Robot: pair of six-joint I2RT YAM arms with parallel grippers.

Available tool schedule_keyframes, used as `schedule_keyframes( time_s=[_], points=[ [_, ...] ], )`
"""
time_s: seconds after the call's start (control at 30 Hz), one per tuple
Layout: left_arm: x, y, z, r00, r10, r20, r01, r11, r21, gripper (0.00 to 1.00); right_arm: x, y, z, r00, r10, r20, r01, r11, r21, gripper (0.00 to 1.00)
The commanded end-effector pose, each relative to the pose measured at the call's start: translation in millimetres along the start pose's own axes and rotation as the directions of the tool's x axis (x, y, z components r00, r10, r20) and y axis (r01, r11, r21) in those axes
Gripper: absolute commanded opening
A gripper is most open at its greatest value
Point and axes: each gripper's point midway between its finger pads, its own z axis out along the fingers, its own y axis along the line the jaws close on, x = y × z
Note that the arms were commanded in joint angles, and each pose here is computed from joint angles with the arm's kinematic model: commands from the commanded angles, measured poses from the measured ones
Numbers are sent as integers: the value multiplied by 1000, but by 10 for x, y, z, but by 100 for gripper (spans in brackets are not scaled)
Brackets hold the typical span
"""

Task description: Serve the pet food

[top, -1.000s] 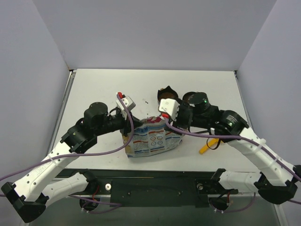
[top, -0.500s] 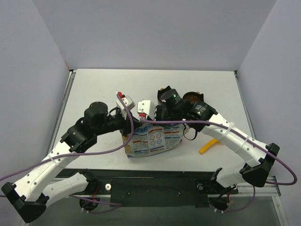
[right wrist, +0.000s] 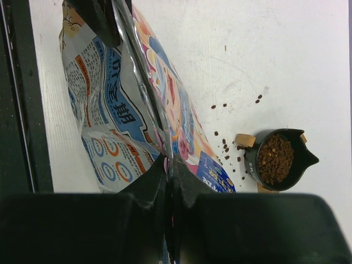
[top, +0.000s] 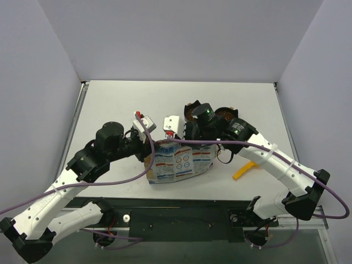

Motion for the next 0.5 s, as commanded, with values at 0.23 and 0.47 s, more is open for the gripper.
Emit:
schedule_keyframes(
  time_s=[0.23, 0.47],
  points=[
    [-283, -216, -141, 990, -52, 130, 38, 994, 105, 0, -465, -49, -91, 988, 4, 154, -6, 1000, 14, 33],
    [-355, -263, -151, 987, -58, 151, 38, 990, 134, 0, -754, 93, 163, 977, 1, 212, 8, 999, -44, 35]
  ],
)
